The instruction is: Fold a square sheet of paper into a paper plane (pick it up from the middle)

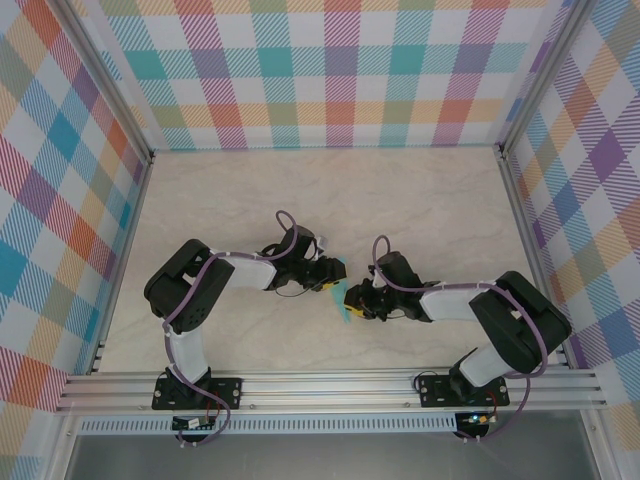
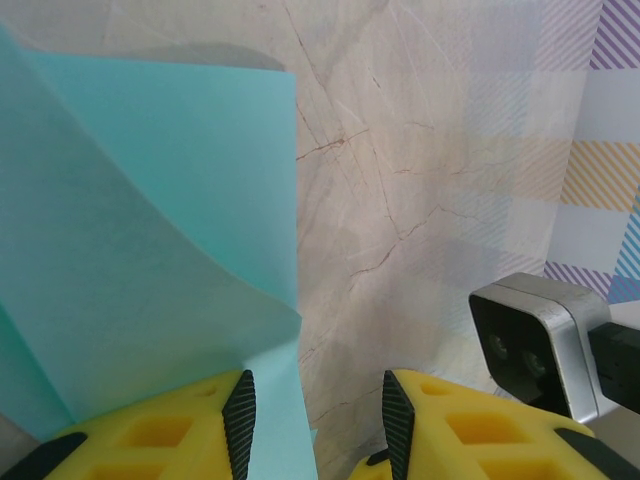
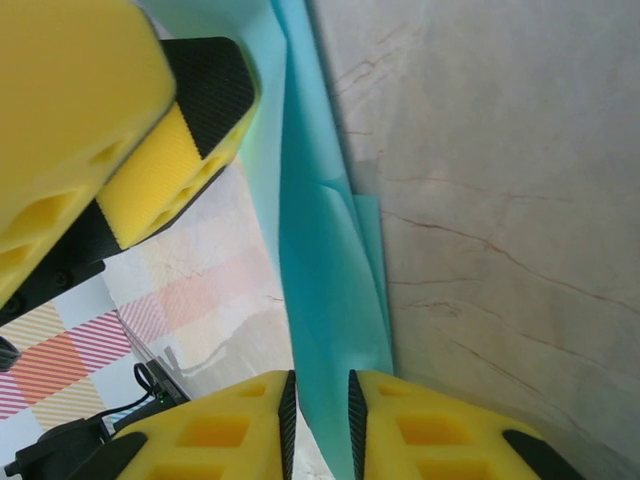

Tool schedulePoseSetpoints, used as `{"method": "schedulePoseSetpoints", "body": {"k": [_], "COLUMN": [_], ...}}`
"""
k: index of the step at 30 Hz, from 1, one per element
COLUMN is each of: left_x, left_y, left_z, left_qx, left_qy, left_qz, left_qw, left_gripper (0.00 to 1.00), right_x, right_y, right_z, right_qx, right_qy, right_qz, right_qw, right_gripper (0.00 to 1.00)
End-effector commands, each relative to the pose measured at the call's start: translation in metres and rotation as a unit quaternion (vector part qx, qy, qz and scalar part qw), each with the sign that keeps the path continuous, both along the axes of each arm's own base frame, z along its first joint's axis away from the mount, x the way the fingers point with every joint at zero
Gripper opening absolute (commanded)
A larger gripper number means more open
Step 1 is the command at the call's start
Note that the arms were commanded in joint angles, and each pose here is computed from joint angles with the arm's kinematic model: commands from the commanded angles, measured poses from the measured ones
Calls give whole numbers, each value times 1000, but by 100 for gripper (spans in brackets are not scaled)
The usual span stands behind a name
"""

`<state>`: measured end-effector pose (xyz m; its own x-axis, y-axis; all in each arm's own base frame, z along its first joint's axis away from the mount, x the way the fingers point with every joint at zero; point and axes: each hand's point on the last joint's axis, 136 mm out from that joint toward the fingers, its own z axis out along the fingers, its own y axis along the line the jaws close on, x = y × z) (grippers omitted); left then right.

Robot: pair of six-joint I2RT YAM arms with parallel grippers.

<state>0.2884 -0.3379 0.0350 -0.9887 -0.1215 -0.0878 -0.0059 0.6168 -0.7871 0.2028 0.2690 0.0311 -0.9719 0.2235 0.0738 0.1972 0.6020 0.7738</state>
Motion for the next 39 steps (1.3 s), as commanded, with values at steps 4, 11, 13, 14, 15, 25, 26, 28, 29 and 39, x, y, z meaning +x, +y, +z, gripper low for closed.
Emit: {"method": "schedulePoseSetpoints", "body": {"k": [4,11,13,14,15,25,26,28,29,39], "left_x": [-22,-22,-23,-23,-23,-23,-22,-23,-23,-23], "left_y": [7,7,8,8,8,9,8,8,8,8], "left_z": [-34,-35,-36,-36,-36,-37,-38,-39,-38,-39], "left_qx": [49,50,53,52,53,56,55,56,55,57], "left_qy": [41,43,43,44,44,45,45,47,47,48], "left_qz": [-14,-13,-13,-13,-12,-11,-11,-11,-11,-11], "left_qw": [998,998,998,998,998,997,997,997,997,997], "left_gripper": [41,41,41,41,41,41,41,41,41,41], "right_x": [2,-8,-11,-13,-15,-21,-22,-22,-23,-31], "right_y": [7,-1,-4,-6,-7,-8,-8,-8,-8,-20], "right_z": [1,-18,-22,-25,-27,-13,-12,-12,-12,-35], "right_qx": [2,-17,-20,-20,-22,-15,-18,-18,-20,-86], "right_qy": [1,30,37,44,48,30,29,28,29,58], "right_qz": [19,12,5,2,1,19,21,24,25,21], "right_qw": [1000,999,999,999,999,999,999,999,999,994], "right_gripper": [16,8,8,8,8,15,15,16,16,9]}}
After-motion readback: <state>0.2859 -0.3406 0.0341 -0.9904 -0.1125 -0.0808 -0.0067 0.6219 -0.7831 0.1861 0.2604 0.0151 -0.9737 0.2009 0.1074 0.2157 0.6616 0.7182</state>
